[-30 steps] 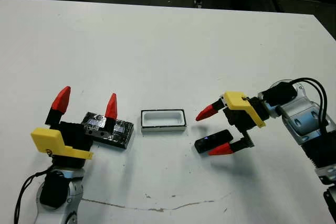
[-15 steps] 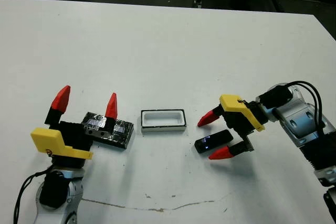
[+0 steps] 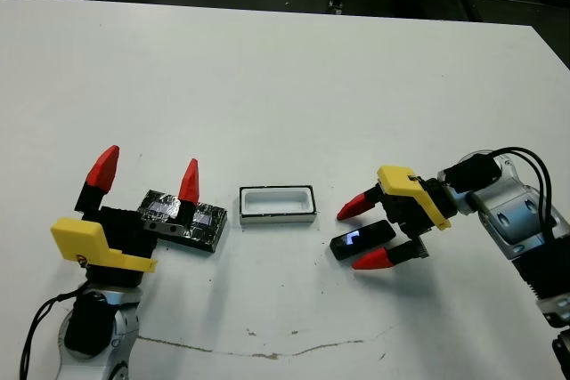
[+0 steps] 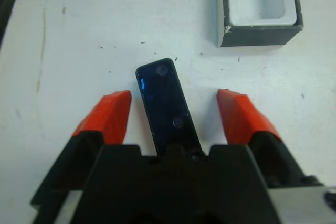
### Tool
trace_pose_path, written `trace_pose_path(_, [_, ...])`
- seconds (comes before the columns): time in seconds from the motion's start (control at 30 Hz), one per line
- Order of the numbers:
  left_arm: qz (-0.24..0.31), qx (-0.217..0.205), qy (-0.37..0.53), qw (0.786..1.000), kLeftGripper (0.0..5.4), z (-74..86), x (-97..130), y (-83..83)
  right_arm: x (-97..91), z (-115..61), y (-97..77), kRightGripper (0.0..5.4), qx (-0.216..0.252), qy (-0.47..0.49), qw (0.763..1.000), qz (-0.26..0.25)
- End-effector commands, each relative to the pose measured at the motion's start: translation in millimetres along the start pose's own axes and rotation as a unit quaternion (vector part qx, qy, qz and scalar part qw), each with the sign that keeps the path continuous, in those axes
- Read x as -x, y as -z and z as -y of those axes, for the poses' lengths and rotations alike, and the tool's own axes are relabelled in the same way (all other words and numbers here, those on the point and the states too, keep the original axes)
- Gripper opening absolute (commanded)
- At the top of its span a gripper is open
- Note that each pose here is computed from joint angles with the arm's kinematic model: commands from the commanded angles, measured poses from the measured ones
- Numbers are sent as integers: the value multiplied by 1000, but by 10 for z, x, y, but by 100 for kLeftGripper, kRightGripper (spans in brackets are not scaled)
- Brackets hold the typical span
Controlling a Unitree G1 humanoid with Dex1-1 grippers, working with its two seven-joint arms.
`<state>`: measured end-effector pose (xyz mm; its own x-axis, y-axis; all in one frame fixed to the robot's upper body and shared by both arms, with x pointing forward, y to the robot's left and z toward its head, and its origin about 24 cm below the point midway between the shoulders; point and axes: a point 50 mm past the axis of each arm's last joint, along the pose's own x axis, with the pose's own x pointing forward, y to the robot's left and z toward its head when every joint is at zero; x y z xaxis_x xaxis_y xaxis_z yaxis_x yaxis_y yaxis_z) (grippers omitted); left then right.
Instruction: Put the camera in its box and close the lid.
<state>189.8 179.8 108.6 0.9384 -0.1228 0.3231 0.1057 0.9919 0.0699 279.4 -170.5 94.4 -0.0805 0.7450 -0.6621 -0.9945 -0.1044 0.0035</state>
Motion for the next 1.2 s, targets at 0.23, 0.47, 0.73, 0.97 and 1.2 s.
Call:
trace_pose_path(0.23, [-6,-2,2,1000,540,-22,12,13,9,-152,185,260,-28,31,999,-15])
trace_pose_path(0.47, [-3,-4,2,1000,540,-18,2,5,109,-146,140,165,-2,33,999,-31])
trace_pose_path(0.73, [-5,-4,1,1000,540,-15,-2,6,274,-116,51,165,2,39,999,-33])
trace_pose_path(0.97, [-6,-6,1,1000,540,-3,-5,10,564,44,-205,165,-70,83,993,36])
trace_pose_path(1.2, [-7,0,1,1000,540,21,-7,22,670,287,-531,165,-82,136,981,108])
